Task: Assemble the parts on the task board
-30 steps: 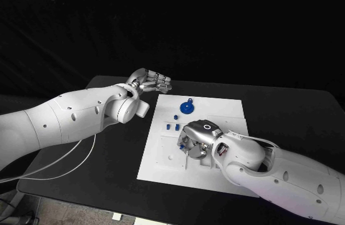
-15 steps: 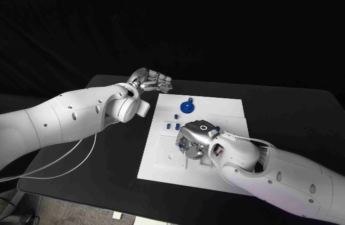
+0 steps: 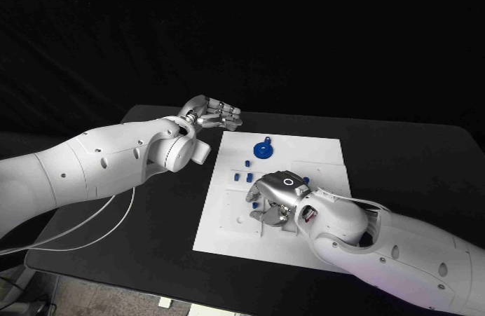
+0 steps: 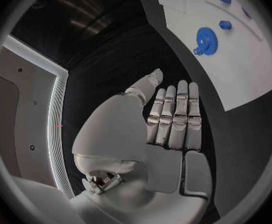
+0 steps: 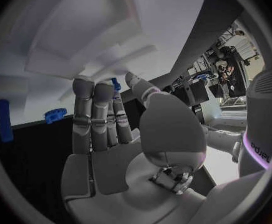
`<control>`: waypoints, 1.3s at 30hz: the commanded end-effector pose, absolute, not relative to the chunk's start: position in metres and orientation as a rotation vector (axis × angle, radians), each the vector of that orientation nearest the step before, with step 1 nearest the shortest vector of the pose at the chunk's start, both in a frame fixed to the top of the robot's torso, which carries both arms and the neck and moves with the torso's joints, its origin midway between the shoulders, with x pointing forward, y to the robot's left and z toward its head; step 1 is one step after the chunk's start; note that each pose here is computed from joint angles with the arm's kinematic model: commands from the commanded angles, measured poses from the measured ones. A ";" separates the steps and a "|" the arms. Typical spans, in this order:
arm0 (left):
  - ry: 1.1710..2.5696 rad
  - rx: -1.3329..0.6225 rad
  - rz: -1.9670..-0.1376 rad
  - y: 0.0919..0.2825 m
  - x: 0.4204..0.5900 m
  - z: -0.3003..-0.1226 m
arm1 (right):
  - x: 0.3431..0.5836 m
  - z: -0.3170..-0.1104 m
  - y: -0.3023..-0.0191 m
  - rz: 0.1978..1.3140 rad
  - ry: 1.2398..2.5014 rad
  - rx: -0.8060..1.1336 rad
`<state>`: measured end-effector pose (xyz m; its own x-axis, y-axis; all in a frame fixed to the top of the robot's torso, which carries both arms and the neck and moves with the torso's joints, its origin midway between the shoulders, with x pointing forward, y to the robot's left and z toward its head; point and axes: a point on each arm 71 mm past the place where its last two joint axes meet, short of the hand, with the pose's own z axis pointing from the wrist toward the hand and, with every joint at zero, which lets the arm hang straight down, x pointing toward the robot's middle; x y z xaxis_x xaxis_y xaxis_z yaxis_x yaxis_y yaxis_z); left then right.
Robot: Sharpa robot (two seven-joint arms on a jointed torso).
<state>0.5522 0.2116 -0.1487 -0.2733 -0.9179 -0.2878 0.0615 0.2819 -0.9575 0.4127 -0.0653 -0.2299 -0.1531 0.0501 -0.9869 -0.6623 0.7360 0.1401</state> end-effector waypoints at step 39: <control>1.518 -0.824 -1.201 0.218 0.553 -0.148 | 0.456 -0.174 -0.178 0.475 1.777 -0.295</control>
<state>0.5533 0.2205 -0.1494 -0.2633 -0.9197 -0.2912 0.0543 0.2873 -0.9563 0.4569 -0.1780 -0.1677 -0.1767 0.1005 -0.9791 -0.4417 0.8809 0.1701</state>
